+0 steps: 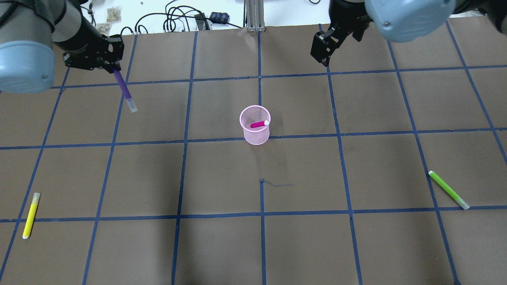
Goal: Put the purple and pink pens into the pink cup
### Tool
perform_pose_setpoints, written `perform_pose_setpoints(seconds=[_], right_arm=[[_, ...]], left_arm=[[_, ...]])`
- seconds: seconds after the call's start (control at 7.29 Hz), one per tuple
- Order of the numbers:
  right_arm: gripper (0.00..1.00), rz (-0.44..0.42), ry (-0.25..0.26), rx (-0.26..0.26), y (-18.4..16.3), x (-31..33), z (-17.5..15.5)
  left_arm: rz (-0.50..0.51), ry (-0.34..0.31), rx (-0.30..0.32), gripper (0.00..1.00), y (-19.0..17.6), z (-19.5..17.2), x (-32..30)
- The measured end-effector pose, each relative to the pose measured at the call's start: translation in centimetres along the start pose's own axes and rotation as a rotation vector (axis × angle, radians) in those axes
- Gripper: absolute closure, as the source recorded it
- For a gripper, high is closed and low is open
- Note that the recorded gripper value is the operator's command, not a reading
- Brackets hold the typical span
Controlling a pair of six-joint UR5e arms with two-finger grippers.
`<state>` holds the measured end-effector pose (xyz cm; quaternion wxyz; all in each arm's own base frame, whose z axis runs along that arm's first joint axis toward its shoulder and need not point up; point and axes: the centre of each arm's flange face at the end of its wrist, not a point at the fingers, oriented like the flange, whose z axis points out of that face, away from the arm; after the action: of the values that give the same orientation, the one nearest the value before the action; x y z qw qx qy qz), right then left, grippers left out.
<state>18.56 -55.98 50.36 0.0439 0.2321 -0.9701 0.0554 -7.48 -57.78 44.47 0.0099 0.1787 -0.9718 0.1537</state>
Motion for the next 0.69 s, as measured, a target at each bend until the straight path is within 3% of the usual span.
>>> perform_pose_setpoints(seconds=[0.14,0.27,0.69], right_arm=[[0.00,0.154,-0.041,-0.004,1.1,1.2,-0.7],[0.00,0.237,-0.059,-0.009,2.0,1.8,-1.0],[0.00,0.422,-0.073,-0.012,5.9,0.5,-0.6]], left_arm=[[-0.032,0.008,0.057,1.00,1.9,-0.6,4.2],[-0.057,0.024,0.110,1.00,4.0,-1.0,7.9],[-0.167,0.085,0.141,1.00,9.2,0.1,13.4]])
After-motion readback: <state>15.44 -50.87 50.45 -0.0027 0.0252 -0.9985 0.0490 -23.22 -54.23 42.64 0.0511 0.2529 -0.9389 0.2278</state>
